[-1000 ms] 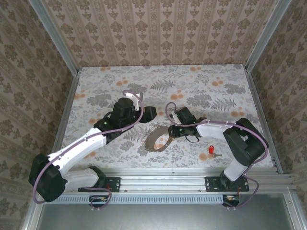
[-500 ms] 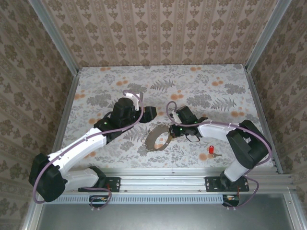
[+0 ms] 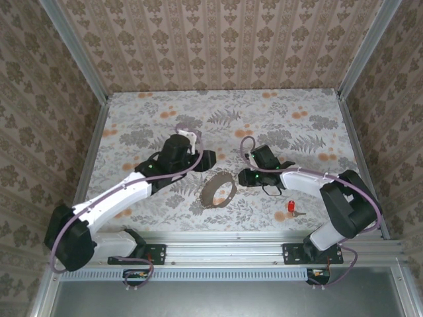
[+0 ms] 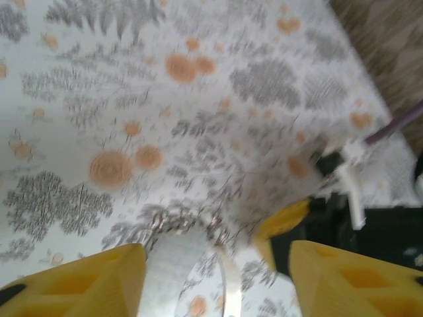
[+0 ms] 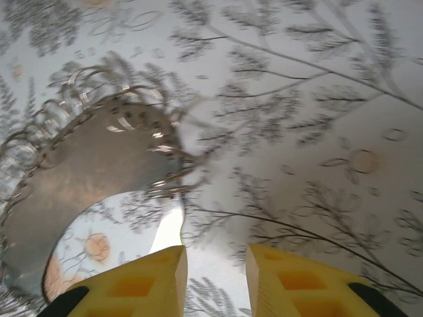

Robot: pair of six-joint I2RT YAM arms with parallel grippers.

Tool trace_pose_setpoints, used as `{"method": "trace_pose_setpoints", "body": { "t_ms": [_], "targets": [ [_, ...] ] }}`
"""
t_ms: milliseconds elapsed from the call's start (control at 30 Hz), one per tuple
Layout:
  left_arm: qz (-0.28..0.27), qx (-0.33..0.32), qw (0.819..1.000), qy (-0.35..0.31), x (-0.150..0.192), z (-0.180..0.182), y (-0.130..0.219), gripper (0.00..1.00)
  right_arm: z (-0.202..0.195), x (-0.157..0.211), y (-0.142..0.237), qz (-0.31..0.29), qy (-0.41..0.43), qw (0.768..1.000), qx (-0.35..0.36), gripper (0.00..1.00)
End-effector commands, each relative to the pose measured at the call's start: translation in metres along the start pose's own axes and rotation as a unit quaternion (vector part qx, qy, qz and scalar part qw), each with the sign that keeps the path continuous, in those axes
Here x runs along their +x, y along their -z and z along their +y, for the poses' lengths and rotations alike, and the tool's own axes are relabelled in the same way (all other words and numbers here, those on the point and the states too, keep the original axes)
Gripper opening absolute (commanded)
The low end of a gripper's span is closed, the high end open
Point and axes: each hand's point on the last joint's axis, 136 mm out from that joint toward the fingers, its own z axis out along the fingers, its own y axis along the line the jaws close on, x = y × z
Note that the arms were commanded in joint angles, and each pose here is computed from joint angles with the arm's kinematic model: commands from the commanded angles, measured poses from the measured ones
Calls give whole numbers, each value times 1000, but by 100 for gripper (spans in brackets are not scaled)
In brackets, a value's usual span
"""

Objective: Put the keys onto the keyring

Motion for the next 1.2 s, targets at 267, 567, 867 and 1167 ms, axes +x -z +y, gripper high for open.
{"method": "trace_pose_setpoints", "body": {
  "t_ms": [267,567,867,1167],
  "targets": [
    [158,-60,976,-138,55,-28,-61,44,-50,-14,41,-40,-132,989,55,47],
    [201,-58,967,-148,85,-41,-104,36,-58,-12,53,-59,-155,985,40,50],
    [221,-66,963,-142,100,-39,-122,30,-60,-14,50,-57,-156,985,36,50],
    [229,-78,960,-142,111,-31,-128,31,-59,-18,49,-59,-155,986,31,50]
  ]
}}
